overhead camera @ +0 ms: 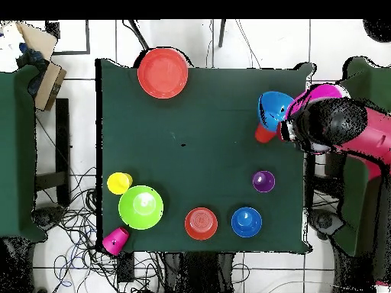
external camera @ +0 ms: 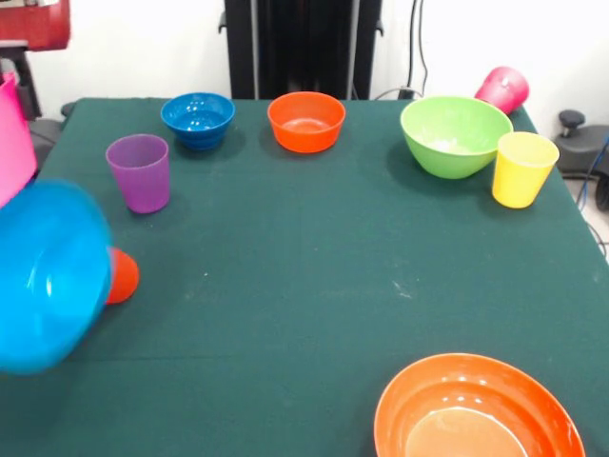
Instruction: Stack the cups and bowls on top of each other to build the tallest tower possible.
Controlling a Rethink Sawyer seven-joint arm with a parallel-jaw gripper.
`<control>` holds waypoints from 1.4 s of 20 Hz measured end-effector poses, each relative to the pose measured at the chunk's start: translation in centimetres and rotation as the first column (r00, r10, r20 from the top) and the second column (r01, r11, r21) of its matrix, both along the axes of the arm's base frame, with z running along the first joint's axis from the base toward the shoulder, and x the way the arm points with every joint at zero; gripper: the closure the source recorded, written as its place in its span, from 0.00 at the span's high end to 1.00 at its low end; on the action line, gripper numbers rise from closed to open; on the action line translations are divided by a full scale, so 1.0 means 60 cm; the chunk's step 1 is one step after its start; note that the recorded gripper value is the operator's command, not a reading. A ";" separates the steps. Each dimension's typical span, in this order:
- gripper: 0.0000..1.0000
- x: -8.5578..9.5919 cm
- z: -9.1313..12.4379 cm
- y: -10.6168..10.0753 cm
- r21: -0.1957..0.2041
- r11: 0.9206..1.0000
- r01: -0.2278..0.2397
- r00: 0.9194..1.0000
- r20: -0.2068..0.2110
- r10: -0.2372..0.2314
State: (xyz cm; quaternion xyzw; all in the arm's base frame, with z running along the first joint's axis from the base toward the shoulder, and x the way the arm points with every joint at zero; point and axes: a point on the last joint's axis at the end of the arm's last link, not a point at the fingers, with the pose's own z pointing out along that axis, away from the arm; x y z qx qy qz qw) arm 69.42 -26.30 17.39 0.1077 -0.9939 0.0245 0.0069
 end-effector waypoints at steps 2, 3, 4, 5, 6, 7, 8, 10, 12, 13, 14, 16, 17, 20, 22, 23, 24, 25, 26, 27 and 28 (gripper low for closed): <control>0.00 0.006 -0.003 -0.005 0.000 1.000 0.003 1.000 0.005 -0.003; 0.00 0.014 -0.010 -0.009 0.001 1.000 0.005 1.000 0.010 -0.005; 0.00 0.017 -0.013 -0.010 0.002 1.000 0.006 1.000 0.012 -0.006; 0.00 0.019 -0.014 -0.010 0.003 1.000 0.006 1.000 0.014 -0.006; 0.00 0.020 -0.018 -0.009 0.006 1.000 0.005 1.000 0.013 -0.005; 0.00 0.021 -0.019 -0.007 0.007 1.000 0.003 1.000 0.012 -0.003; 0.00 0.021 -0.020 -0.006 0.007 1.000 0.002 1.000 0.012 -0.002; 0.00 0.020 -0.023 -0.002 0.008 1.000 0.000 1.000 0.014 0.000; 0.00 0.017 -0.029 -0.001 0.003 1.000 -0.005 1.000 0.019 0.005; 0.00 0.013 -0.042 -0.001 -0.011 1.000 -0.015 0.999 0.039 0.015; 0.00 0.010 -0.055 -0.001 -0.025 0.999 -0.024 0.998 0.058 0.025; 0.00 0.005 -0.077 -0.001 -0.047 0.998 -0.038 0.995 0.090 0.043; 0.00 0.002 -0.089 0.000 -0.060 0.997 -0.048 0.993 0.106 0.054; 0.00 -0.010 -0.129 0.009 -0.090 0.993 -0.080 0.984 0.151 0.093; 0.00 -0.024 -0.156 0.021 -0.093 0.991 -0.101 0.981 0.159 0.115; 0.00 -0.030 -0.165 0.027 -0.090 0.990 -0.107 0.981 0.154 0.120; 0.00 -0.038 -0.174 0.032 -0.083 0.990 -0.112 0.982 0.143 0.123; 0.00 -0.042 -0.178 0.035 -0.079 0.990 -0.115 0.982 0.139 0.125; 0.00 -0.047 -0.182 0.038 -0.076 0.990 -0.118 0.983 0.132 0.127; 0.00 -0.051 -0.185 0.041 -0.073 0.990 -0.121 0.983 0.126 0.130; 0.00 -0.056 -0.188 0.045 -0.069 0.990 -0.125 0.984 0.120 0.133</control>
